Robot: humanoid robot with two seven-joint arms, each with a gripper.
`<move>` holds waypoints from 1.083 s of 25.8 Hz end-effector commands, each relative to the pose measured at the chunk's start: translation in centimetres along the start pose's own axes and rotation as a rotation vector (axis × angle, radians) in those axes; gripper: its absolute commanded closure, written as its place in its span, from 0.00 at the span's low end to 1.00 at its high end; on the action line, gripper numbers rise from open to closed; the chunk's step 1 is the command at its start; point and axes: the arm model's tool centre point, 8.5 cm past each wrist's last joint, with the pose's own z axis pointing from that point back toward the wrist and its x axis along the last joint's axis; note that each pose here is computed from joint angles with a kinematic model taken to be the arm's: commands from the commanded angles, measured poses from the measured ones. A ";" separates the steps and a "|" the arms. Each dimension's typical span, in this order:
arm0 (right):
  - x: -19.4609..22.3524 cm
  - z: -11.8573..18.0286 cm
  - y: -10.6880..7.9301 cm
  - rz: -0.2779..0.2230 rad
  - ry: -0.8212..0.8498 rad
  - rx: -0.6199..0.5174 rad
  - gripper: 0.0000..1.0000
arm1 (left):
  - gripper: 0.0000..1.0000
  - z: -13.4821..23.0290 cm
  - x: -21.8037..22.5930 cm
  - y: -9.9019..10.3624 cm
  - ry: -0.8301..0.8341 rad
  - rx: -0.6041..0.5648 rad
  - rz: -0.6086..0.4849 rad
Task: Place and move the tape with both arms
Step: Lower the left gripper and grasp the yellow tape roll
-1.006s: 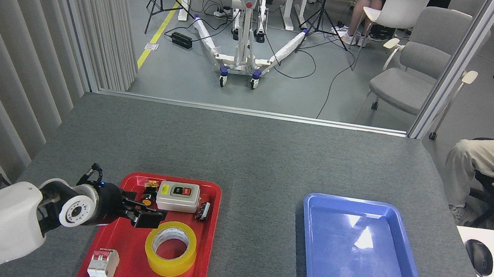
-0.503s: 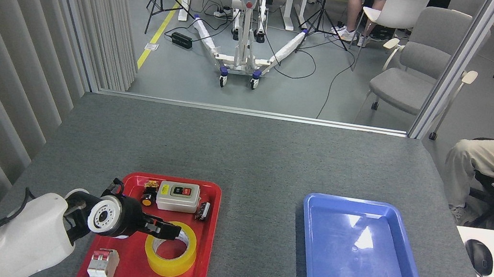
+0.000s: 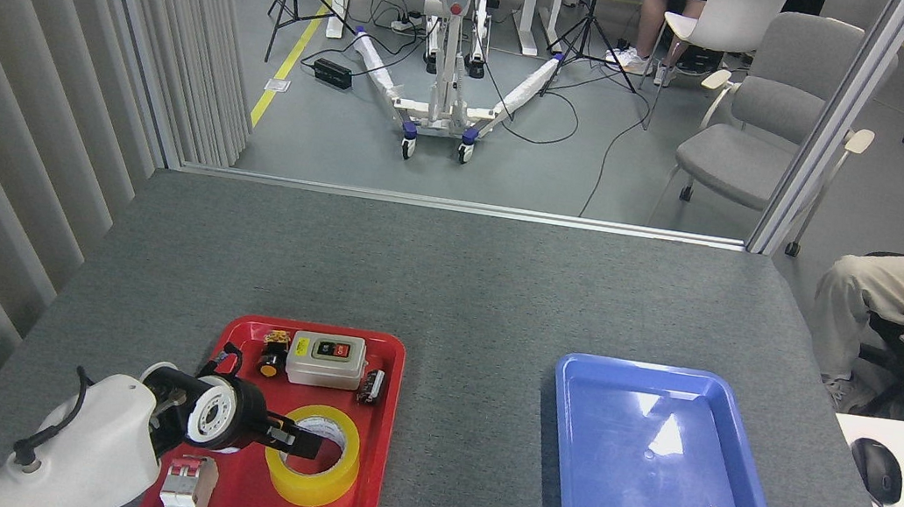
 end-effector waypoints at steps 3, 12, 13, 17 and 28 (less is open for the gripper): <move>0.0 0.1 0.1 -0.001 0.002 0.004 0.00 | 0.14 -2.3 -0.2 -0.9 0.039 -0.051 0.026; 0.3 0.2 0.3 -0.004 -0.004 0.011 0.00 | 0.44 -3.0 -1.3 -1.0 0.087 -0.063 0.040; 0.4 0.3 0.4 -0.005 -0.010 0.014 0.00 | 0.49 -3.0 -1.3 -1.1 0.085 -0.067 0.040; 0.4 0.5 0.7 -0.005 -0.009 0.024 0.00 | 0.99 -2.8 -0.8 -1.2 0.062 -0.104 0.035; 0.2 0.5 0.6 0.002 -0.001 0.024 0.00 | 1.00 -1.4 -0.2 0.1 0.016 -0.051 0.016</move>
